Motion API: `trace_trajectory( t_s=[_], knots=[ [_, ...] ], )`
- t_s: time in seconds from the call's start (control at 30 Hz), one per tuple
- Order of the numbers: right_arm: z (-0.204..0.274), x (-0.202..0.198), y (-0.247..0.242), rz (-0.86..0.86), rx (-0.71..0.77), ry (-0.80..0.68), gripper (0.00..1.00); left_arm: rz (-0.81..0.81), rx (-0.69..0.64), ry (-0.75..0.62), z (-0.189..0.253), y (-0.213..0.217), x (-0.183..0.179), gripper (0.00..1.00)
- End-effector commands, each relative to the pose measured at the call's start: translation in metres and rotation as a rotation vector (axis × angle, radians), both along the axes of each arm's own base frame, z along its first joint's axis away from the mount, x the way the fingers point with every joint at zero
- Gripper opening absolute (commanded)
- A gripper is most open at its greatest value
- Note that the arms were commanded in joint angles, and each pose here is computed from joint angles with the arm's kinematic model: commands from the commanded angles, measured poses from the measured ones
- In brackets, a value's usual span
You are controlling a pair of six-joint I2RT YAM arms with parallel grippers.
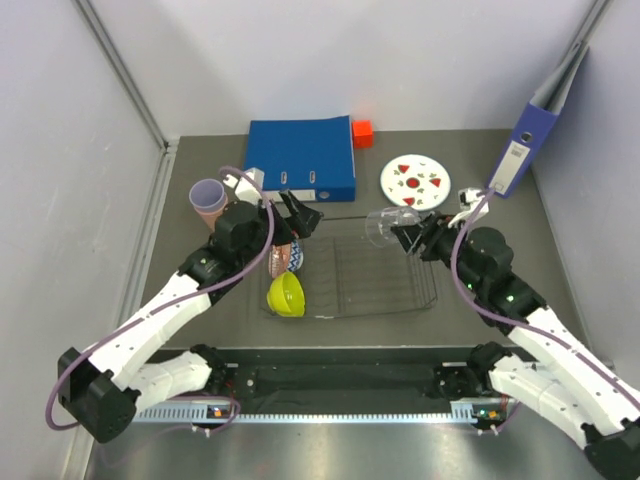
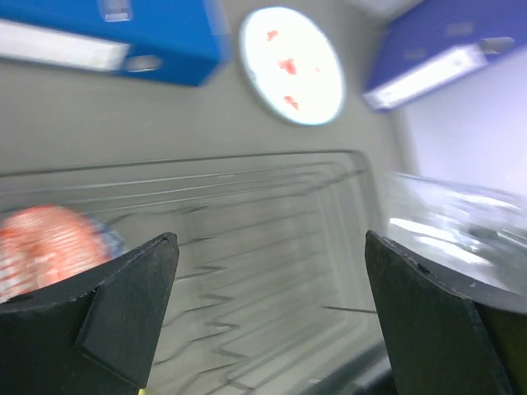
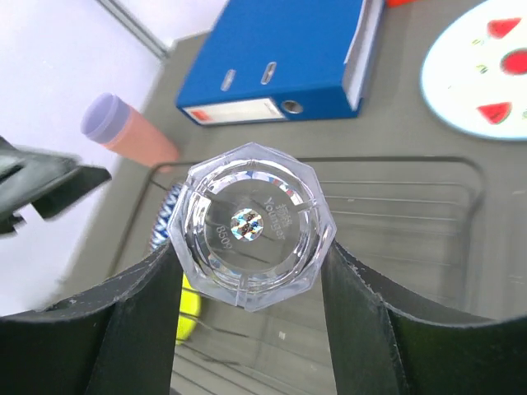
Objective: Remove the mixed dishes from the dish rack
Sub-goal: Pick up the cup from the dish rack, then place the cup at the center of the board.
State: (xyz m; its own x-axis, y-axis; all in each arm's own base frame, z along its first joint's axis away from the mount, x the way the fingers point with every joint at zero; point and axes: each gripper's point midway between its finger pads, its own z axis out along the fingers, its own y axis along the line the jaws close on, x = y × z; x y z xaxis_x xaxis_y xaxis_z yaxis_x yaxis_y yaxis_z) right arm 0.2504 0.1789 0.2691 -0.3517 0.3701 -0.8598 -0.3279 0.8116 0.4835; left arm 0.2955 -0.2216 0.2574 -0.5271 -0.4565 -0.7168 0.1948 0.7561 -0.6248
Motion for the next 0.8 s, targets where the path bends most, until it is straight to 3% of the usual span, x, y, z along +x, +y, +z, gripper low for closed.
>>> trace_trajectory(
  t_s=[0.0, 0.03, 0.13, 0.17, 0.23, 0.37, 0.6, 0.77],
  knots=[
    [0.051, -0.011, 0.024, 0.261, 0.406, -0.097, 0.0, -0.213, -0.28, -0.181, 0.063, -0.033, -0.026, 0.93],
    [0.074, -0.023, 0.029, 0.366, 0.472, -0.178, 0.0, -0.259, -0.362, -0.271, 0.087, -0.037, -0.032, 0.82],
    [0.075, -0.022, 0.025, 0.429, 0.599, -0.141, 0.0, -0.397, -0.501, -0.274, 0.095, -0.052, -0.052, 0.65],
    [0.09, -0.025, 0.023, 0.459, 0.637, -0.213, 0.0, -0.419, -0.524, -0.231, 0.089, -0.058, -0.052, 0.56],
    [0.091, -0.027, 0.022, 0.481, 0.702, -0.204, 0.0, -0.464, -0.546, -0.21, 0.086, -0.064, -0.057, 0.5],
    [0.085, -0.018, 0.025, 0.494, 0.746, -0.183, 0.0, -0.48, -0.624, -0.227, 0.088, -0.063, -0.061, 0.54],
    [0.077, -0.009, 0.029, 0.478, 0.732, -0.171, 0.0, -0.538, -0.636, -0.229, 0.099, -0.072, -0.064, 0.7],
    [0.072, -0.005, 0.035, 0.482, 0.719, -0.152, 0.0, -0.562, -0.651, -0.224, 0.101, -0.077, -0.064, 0.7]
  ],
)
